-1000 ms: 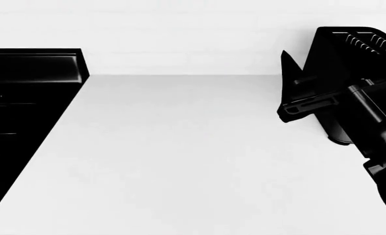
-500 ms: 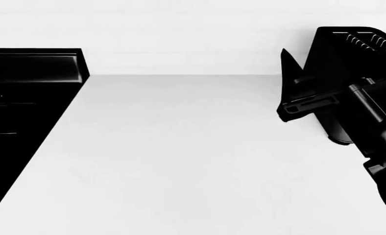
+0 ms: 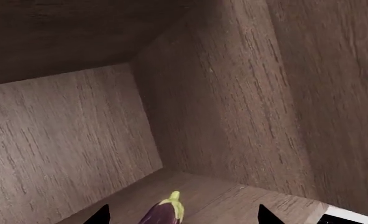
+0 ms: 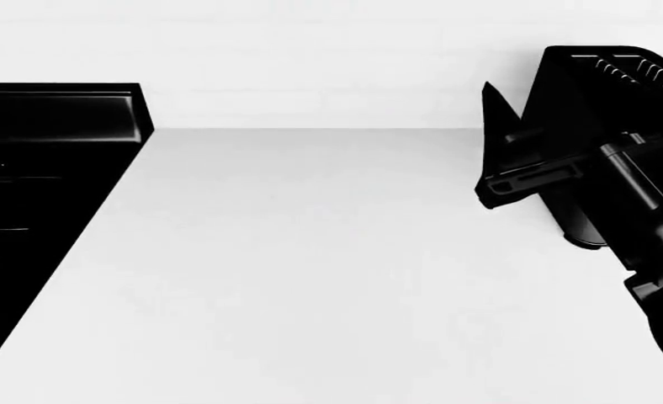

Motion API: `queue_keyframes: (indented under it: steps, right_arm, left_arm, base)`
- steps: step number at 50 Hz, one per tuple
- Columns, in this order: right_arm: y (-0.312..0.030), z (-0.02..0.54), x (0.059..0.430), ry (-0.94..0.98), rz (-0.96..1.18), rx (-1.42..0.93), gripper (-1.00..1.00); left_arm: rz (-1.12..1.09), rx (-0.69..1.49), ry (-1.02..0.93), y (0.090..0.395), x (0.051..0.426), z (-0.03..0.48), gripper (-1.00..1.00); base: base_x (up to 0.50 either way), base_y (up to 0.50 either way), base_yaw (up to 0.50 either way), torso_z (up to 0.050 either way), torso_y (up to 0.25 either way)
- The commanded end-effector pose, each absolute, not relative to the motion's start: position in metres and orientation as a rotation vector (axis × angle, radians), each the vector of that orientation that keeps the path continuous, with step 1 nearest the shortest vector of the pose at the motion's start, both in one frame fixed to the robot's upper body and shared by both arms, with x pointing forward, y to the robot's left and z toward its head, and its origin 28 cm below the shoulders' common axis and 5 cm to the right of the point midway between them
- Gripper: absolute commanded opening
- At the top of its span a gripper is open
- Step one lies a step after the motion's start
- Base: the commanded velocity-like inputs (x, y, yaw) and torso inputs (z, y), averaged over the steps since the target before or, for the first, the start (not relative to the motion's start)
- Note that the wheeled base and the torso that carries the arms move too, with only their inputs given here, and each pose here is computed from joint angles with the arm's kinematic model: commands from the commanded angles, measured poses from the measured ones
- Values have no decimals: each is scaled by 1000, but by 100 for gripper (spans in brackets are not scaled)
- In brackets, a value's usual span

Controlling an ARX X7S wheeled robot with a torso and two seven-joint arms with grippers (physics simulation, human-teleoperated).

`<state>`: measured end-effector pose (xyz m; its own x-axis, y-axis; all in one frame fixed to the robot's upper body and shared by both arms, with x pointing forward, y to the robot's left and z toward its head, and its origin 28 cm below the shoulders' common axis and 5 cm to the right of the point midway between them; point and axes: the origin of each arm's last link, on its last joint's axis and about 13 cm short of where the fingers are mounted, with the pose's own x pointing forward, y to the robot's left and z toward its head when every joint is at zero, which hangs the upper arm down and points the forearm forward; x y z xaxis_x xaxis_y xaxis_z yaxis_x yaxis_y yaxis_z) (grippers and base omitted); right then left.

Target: Pick the eggplant, corn from the counter and place them in the cabinet. Then close the cabinet.

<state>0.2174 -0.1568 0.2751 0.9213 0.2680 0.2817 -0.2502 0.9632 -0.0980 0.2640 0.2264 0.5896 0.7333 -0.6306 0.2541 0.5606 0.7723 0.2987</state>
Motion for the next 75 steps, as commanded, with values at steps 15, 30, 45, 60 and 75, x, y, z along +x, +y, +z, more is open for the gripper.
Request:
queue_keyframes:
  steps: [15,30,45,60,75]
  right_arm:
    - [-156,275,216,-301,265,-59,100]
    - [-157,274,218,-299,265,-59,100]
    - [-157,274,217,-302,263,-57,100]
    - [-156,273,218,-301,263,-57,100]
    - [-157,271,219,-298,263,-54,100]
  left_arm:
    - [-1001,263,-303,220,256,590,100]
    - [-1120,269,-133,215,272,578,100]
    - [-1352,378,-220,214,256,590,100]
    - [-1564,351,-108,214,262,572,100]
    - [-1697,326,-17,212,268,543,100]
  base:
    - [0,0,0,0,0]
    - [0,0,0,0,0]
    - [0,0,0,0,0]
    - [0,0,0,0,0]
    - [0,0,0,0,0]
